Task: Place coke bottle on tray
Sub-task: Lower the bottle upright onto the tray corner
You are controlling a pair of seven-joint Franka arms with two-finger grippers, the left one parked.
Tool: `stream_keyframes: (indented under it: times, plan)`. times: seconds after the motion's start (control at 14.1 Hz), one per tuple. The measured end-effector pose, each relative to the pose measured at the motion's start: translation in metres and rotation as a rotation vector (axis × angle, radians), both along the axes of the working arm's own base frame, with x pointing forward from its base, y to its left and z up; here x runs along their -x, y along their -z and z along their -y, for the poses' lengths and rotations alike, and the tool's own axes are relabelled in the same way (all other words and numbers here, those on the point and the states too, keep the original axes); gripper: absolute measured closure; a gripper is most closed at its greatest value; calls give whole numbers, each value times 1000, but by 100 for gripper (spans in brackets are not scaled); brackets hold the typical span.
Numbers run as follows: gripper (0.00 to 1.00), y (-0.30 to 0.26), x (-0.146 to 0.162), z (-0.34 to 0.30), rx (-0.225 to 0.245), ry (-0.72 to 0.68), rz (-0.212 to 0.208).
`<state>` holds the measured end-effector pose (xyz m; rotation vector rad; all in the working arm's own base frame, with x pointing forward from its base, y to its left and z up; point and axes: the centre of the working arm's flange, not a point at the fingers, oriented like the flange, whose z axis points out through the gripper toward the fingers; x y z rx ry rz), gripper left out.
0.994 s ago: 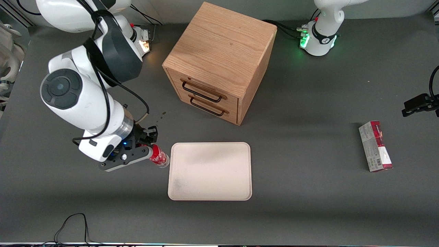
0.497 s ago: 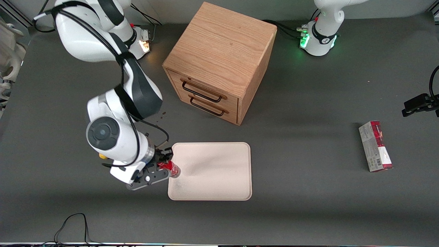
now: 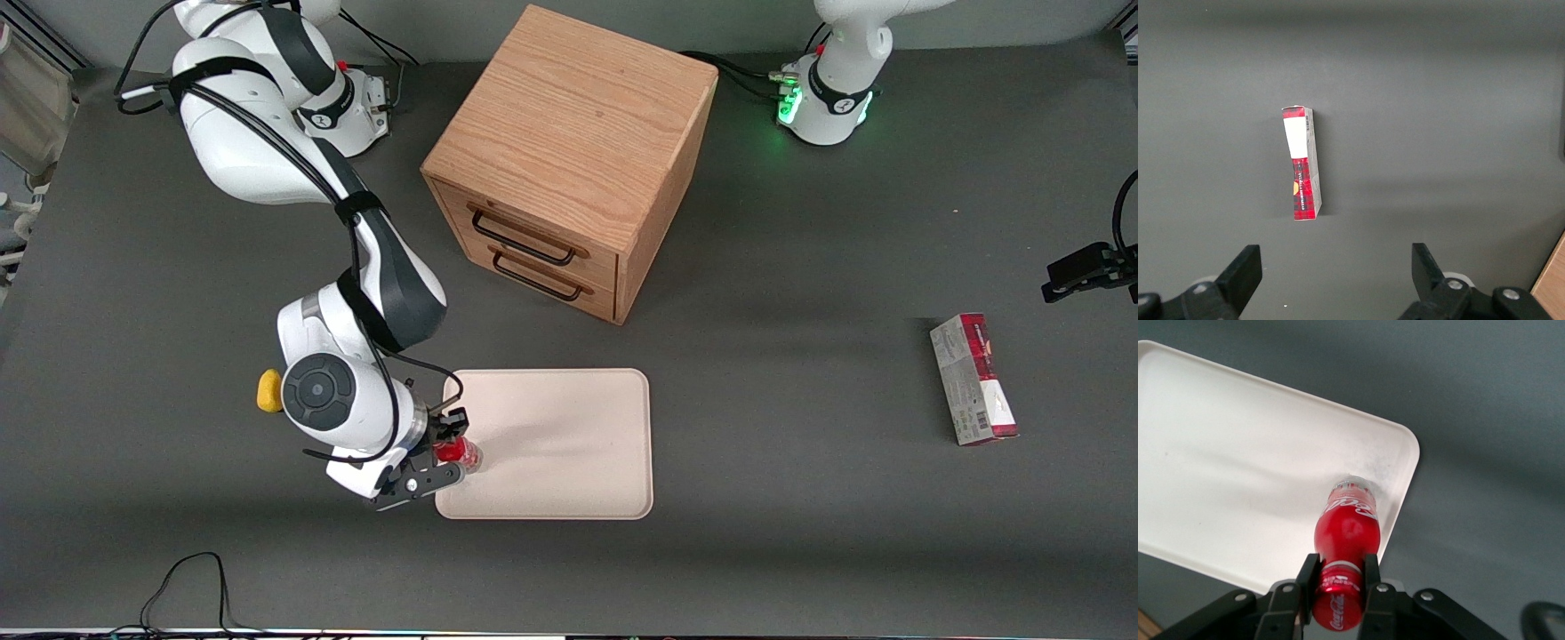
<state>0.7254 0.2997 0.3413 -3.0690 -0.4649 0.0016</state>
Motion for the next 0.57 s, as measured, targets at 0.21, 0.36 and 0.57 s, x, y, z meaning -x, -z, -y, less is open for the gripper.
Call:
stream_keyframes:
  times: [0.21, 0.36, 0.57]
  plan:
    - [69, 16, -1, 0, 6, 1, -14]
    - [65, 17, -1, 0, 6, 1, -13]
    - [36, 16, -2, 0, 2, 1, -5]
